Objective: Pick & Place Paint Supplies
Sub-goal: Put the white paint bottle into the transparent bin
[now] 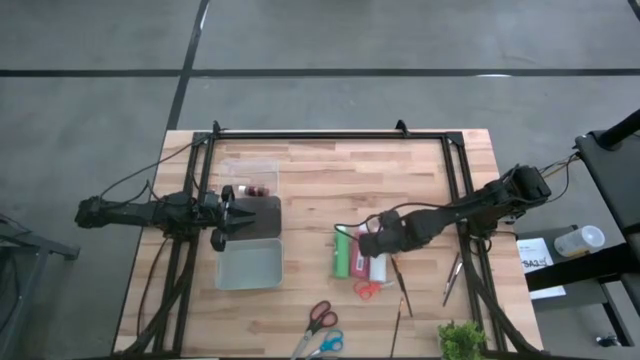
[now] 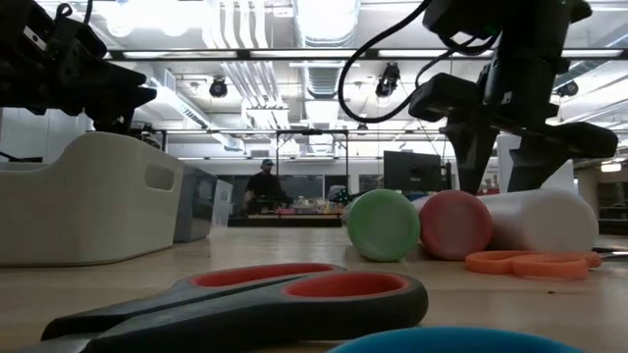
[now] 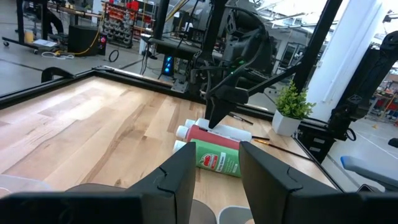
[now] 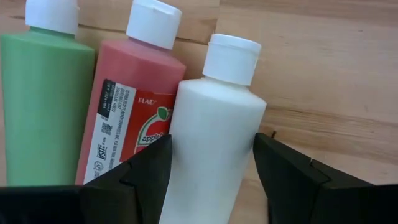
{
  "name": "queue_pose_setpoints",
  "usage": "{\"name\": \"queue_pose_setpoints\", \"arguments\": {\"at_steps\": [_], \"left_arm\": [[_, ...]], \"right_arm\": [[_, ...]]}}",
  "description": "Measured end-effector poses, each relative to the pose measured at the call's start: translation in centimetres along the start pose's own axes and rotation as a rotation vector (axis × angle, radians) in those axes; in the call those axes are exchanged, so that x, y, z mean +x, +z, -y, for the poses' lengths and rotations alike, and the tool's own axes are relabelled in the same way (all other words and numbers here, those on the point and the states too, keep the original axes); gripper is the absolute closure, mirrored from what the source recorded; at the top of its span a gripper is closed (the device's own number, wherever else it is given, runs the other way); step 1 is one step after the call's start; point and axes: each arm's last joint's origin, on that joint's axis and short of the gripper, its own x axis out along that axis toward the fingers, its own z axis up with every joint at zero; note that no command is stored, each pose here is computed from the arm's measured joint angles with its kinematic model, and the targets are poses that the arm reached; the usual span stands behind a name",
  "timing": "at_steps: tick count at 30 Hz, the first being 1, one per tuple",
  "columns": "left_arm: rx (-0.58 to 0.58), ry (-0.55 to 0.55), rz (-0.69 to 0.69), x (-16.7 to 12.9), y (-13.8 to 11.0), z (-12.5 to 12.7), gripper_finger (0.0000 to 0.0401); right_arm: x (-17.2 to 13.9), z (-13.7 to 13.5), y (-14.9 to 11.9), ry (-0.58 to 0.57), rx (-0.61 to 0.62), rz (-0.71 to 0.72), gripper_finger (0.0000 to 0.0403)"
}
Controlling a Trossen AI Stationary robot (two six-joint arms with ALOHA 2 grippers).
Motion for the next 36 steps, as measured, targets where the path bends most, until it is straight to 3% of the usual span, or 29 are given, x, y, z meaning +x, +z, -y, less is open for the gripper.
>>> {"name": "queue_pose_setpoints", "arguments": {"at_steps": [16, 25, 36], "left_arm": [[0.000, 0.000, 0.000, 0.00, 0.00, 0.00, 0.0271], [0.000, 0.000, 0.000, 0.00, 0.00, 0.00, 0.0271], [0.000, 0.000, 0.000, 0.00, 0.00, 0.00, 0.0271]], "right_arm": [[0.17, -0.15, 0.58, 0.007, -0.012, -0.007, 0.0182], [0.38, -0.10, 0.58, 0.004, -0.035, -0.005, 0.0089], [0.61, -0.06, 0.56, 0.003, -0.038, -0.005, 0.0079]]}}
